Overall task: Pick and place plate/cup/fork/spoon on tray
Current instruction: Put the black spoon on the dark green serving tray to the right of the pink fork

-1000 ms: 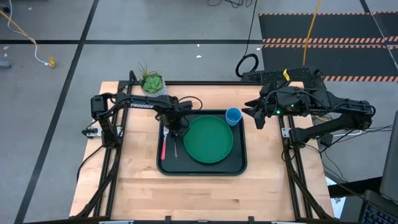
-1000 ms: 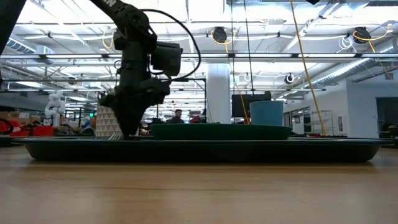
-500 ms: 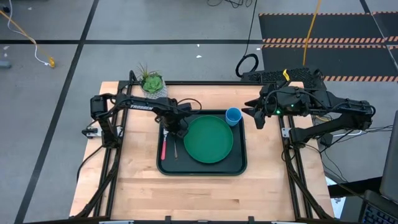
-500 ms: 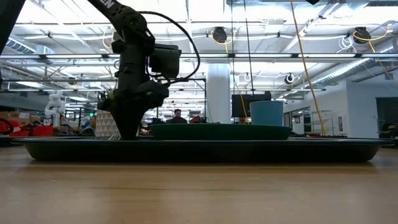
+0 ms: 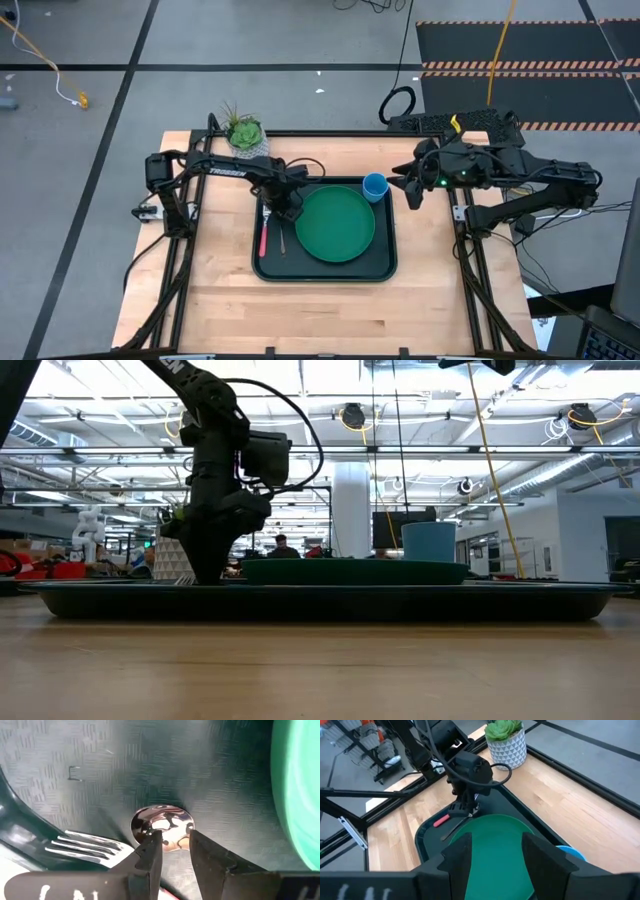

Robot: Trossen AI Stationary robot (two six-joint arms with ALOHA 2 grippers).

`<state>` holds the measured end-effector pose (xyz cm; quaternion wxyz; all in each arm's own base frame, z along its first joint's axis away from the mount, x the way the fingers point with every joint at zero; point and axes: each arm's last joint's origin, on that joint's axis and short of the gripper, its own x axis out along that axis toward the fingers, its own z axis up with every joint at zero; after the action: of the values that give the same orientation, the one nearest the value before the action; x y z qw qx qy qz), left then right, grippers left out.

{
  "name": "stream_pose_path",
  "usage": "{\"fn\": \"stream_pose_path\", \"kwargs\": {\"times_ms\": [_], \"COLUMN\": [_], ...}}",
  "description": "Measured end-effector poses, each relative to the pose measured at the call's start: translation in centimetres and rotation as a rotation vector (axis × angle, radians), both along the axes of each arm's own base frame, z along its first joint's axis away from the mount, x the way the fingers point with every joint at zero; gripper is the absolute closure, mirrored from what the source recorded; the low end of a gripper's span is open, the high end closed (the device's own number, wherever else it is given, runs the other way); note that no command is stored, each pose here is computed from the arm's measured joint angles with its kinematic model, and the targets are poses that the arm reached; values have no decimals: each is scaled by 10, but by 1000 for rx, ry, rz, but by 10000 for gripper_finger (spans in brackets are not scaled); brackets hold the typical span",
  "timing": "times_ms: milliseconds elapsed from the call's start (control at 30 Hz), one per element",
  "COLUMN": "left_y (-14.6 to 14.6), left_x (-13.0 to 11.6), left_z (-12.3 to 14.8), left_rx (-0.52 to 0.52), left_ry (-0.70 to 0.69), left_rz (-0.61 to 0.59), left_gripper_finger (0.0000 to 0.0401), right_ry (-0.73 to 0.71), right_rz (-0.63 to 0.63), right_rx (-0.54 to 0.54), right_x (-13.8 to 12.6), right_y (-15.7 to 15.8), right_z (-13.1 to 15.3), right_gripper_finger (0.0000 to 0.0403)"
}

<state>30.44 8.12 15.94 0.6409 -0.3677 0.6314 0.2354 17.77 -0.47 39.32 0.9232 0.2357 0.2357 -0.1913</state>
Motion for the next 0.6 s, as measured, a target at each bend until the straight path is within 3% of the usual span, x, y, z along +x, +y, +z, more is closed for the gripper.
{"fn": "stream_pose_path", "kwargs": {"times_ms": [600], "left_y": [4], "left_x": [4], "left_z": [0], "left_rx": [50], "left_ry": [-42], "left_rz": [-9], "left_gripper_finger": [302], "right_ry": [1], "right_rz": [5], "right_rx": [-7], "right_x": [0], "right_y": [0], "right_z": [0], "right_gripper_finger": [236]}}
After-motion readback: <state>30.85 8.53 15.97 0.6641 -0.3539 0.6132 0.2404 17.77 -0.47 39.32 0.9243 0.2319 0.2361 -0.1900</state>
